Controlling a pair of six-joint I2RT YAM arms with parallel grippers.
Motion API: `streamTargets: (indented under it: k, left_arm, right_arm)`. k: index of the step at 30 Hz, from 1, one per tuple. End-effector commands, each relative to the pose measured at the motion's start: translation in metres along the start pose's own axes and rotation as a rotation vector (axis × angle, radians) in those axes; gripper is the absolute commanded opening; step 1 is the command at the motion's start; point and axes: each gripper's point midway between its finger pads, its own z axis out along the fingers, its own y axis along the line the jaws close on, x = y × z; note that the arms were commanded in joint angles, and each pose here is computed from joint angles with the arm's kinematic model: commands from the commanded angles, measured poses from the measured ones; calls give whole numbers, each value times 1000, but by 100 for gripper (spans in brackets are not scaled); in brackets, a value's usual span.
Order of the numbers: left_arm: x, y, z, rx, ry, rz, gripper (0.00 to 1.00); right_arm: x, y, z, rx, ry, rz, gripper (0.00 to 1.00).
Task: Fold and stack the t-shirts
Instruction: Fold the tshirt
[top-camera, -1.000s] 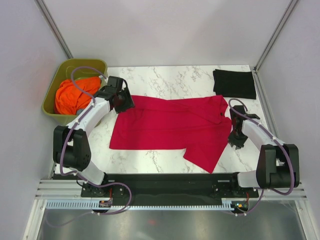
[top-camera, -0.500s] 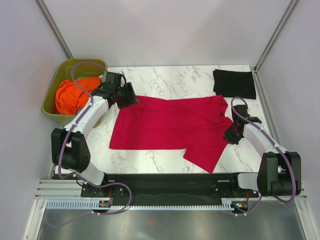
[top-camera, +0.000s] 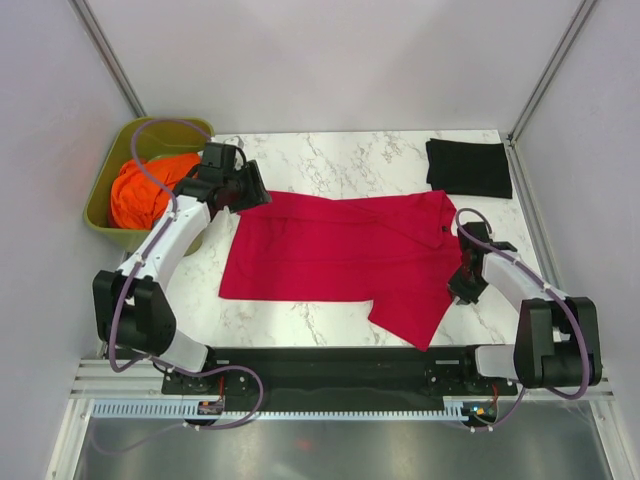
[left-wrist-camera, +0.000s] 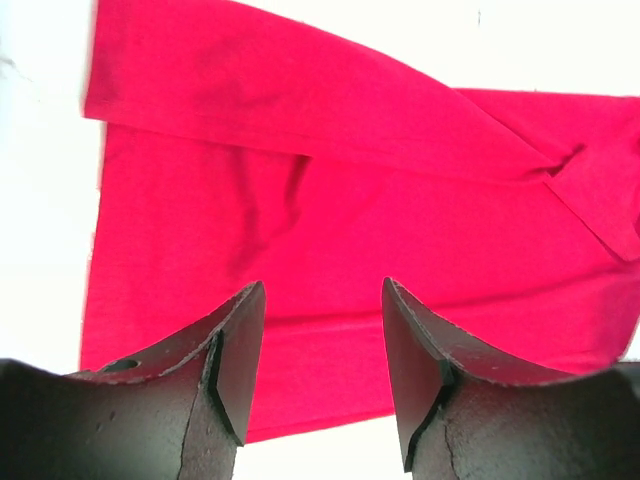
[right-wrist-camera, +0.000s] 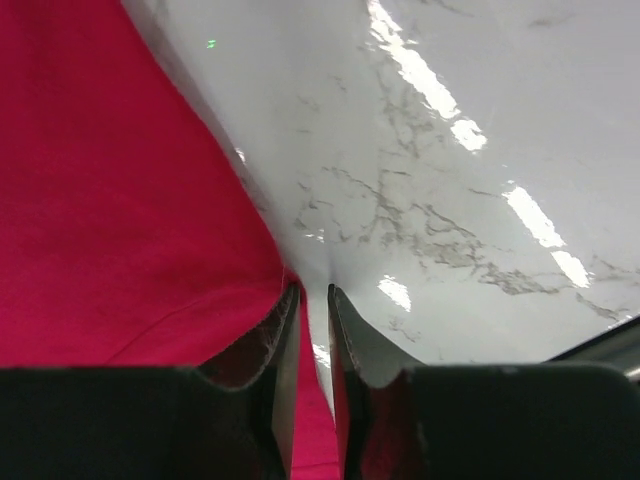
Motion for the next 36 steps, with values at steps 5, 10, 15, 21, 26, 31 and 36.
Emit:
streamTargets:
  k: [5, 10, 15, 21, 26, 31, 36]
  left_arm:
    - [-37, -4, -27, 18, -89, 64, 62]
    - [-44, -13, -20, 48, -49, 88, 63]
    - [-35, -21, 10, 98, 72, 74, 62]
    - [-42, -7, 34, 26, 74, 99, 61]
    - [-34, 5, 56, -9, 120, 129, 62]
    - [-15, 21, 76, -48, 182, 121, 58]
    - [-8, 40, 90, -73, 222, 86, 56]
  right_arm:
    - [-24, -10, -37, 44, -96, 6, 26]
    - [-46, 36, -66, -107, -124, -22, 34]
    - [-89, 79, -72, -175, -197, -5, 39]
    - [-106, 127, -49, -219, -117, 99, 43]
    - [-107, 142, -28, -227, -87, 230, 43]
    - [-109, 142, -13, -190, -110, 221, 44]
    - [-108, 139, 0, -184, -136, 197, 45]
